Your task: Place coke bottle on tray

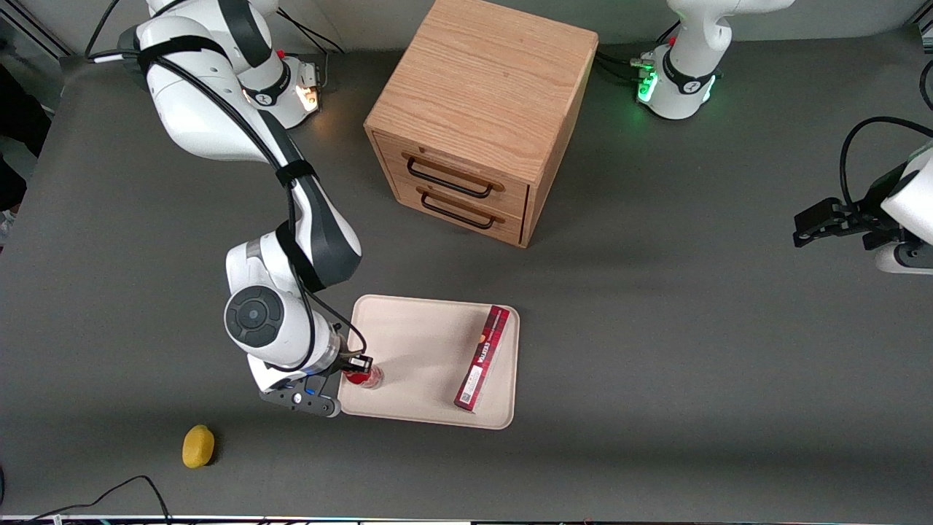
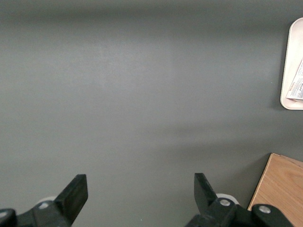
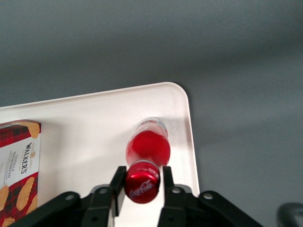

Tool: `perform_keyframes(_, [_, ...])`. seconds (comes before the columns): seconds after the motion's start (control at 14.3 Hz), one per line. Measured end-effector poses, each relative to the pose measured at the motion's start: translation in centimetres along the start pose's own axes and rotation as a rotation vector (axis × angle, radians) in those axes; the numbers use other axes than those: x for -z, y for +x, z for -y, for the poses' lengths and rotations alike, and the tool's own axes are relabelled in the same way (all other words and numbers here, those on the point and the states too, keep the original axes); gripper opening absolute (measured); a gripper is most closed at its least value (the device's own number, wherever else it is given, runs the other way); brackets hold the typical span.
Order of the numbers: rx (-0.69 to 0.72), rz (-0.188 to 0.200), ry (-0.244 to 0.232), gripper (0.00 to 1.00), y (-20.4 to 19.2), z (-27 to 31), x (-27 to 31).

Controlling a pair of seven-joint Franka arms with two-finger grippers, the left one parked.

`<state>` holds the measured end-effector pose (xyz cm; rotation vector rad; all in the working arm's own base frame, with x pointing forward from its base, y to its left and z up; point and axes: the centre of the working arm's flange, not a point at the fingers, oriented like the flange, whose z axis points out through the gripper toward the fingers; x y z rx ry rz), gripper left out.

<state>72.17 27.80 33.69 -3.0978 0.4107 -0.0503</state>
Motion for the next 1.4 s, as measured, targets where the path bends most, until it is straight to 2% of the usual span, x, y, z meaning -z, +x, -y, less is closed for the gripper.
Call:
perform_keyframes(0.14, [-0.004, -0.003, 0.001, 0.59, 0.2, -0.2, 0.5])
perform_keyframes(0.21, [-0.003, 0.007, -0.007, 0.70, 0.2, -0.6, 1.0])
perform_keyframes(0.42, [0.041, 0.061, -0.035, 0.99, -0.7, -4.1, 6.0])
perform_keyframes(0.63, [0.129, 0.095, -0.030, 1.00, -4.4, -11.0, 13.9])
perform_keyframes(0.91, [0.253, 0.071, -0.002, 1.00, -11.8, -22.1, 23.4])
perform_keyframes(1.05, [0.268, 0.048, 0.013, 1.00, -14.6, -26.5, 27.3])
perform_keyframes(1.19, [0.260, 0.023, 0.029, 1.00, -16.2, -29.1, 30.3])
perform_keyframes(1.4, [0.264, 0.035, 0.026, 1.00, -16.9, -29.2, 31.3])
